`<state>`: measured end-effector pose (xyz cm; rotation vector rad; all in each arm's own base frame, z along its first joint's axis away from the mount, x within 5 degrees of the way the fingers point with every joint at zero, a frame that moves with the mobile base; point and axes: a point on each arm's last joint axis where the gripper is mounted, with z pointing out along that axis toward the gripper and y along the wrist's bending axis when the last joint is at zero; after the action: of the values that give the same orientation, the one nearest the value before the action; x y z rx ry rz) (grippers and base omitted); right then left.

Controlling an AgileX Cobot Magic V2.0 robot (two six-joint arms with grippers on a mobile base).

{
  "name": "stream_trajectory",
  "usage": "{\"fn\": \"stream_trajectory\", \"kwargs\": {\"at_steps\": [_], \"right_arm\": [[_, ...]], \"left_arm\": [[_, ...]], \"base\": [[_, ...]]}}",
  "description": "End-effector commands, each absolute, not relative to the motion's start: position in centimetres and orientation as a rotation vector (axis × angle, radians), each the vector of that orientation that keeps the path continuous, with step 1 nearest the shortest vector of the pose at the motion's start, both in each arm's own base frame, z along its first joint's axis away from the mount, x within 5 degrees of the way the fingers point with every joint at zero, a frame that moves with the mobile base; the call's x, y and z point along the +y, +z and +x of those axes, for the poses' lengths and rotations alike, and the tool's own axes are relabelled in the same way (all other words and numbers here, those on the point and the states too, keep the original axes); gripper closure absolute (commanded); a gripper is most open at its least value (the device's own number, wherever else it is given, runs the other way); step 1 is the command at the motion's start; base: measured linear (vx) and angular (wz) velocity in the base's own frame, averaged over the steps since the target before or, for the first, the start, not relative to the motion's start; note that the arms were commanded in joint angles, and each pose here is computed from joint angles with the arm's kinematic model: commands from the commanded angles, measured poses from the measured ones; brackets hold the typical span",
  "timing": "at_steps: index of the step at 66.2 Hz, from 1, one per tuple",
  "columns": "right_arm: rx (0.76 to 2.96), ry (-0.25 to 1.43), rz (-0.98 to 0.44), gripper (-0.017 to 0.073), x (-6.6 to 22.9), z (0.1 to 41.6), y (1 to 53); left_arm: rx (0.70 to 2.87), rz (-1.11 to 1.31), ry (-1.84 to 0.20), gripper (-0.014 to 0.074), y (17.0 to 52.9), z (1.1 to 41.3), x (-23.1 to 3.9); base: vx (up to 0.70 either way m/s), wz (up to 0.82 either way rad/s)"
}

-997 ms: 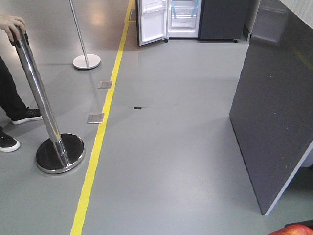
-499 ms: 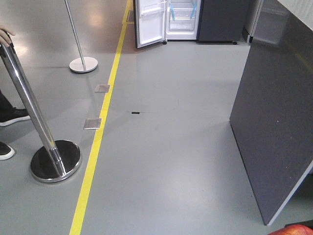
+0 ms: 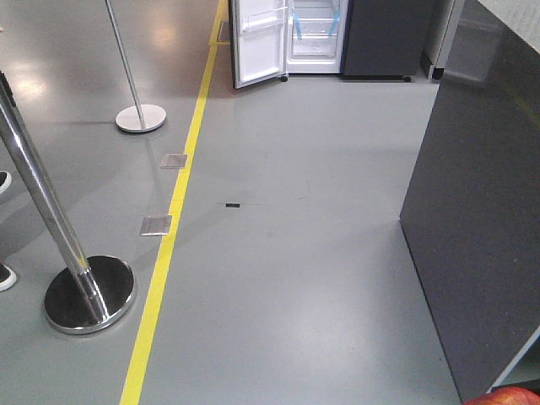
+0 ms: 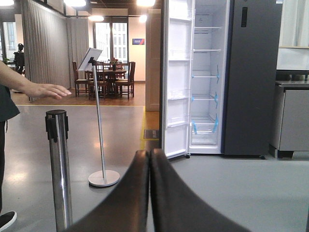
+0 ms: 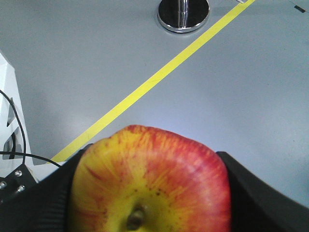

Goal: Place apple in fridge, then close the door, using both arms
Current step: 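Drive the base along the yellow floor line toward the open fridge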

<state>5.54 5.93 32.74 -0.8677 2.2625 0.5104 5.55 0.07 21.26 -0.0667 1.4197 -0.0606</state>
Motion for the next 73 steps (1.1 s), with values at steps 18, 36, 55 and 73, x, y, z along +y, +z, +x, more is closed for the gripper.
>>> {"fn": "stream_trajectory", "kwargs": {"at_steps": [18,36,55,73], "right_arm": [[2.188,0.531,-0.839,0.0409,6.14,5.80,33.83],[2.188,0.531,-0.839,0.0409,6.14,5.80,33.83],[2.188,0.531,-0.839,0.0409,6.14,5.80,33.83],[2.188,0.531,-0.839,0.0409,6.14,5.80,33.83]], "left_arm": [[1.361,-0.071,-0.072,0.0599,21.01,5.47,0.08],[1.361,-0.071,-0.072,0.0599,21.01,5.47,0.08],[1.361,-0.071,-0.072,0.0599,21.01,5.47,0.08],[1.361,-0.071,-0.072,0.0599,21.01,5.47,0.08]], "base": [[0.15,0.01],[0.15,0.01],[0.15,0.03],[0.16,0.09]]}}
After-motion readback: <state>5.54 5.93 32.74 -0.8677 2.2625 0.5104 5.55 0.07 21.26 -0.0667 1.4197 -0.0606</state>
